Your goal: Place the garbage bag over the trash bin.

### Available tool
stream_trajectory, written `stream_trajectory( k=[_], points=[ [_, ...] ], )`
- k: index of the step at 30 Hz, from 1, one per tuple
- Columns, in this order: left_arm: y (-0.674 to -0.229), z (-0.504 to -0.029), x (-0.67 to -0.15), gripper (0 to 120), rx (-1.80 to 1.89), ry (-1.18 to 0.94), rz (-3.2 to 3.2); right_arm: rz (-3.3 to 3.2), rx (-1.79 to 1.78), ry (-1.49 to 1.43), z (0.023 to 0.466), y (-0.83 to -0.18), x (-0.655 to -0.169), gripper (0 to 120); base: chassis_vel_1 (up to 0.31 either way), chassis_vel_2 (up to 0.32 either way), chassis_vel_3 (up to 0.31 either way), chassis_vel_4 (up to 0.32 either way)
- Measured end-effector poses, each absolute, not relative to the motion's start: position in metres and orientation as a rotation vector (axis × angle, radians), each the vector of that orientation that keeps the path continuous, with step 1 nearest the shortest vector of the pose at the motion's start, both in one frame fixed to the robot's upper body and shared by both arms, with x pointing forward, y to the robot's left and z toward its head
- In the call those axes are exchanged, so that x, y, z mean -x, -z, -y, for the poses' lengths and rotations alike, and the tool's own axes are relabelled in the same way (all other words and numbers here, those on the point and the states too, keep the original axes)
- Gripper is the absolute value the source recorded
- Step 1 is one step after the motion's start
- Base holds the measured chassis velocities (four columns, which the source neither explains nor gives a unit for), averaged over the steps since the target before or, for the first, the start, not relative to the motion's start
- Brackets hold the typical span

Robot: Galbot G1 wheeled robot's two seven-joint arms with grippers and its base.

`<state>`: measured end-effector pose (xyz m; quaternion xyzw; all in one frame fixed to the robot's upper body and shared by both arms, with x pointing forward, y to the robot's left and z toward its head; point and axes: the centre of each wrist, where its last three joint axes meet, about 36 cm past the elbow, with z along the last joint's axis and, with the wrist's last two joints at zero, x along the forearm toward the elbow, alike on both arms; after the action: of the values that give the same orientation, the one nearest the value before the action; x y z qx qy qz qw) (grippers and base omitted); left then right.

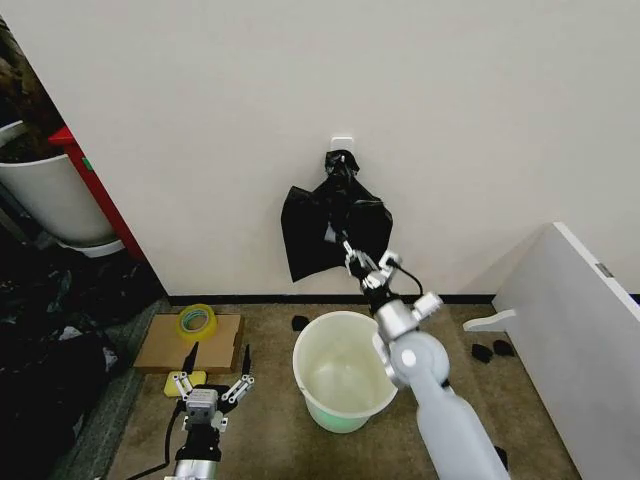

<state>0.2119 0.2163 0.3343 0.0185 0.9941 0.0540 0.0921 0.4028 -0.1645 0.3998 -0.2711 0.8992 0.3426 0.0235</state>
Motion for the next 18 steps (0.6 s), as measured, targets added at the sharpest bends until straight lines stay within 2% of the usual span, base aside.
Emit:
stream_trajectory(
  k=[8,18],
  points=[
    [-0.333,-0.215,-0.214,98,-0.07,-0.157,-2.95,-2.876,0.898,-0.689,0.17,-0.383,-0.345,0,0.0,0.0,0.0,0.0],
    [-0.334,-0.215,-0.217,98,-0.081,-0.158,-2.944,-2.897,0.968,-0.364,0.181,-0.363,-0.302,0,0.0,0.0,0.0,0.0]
  ],
)
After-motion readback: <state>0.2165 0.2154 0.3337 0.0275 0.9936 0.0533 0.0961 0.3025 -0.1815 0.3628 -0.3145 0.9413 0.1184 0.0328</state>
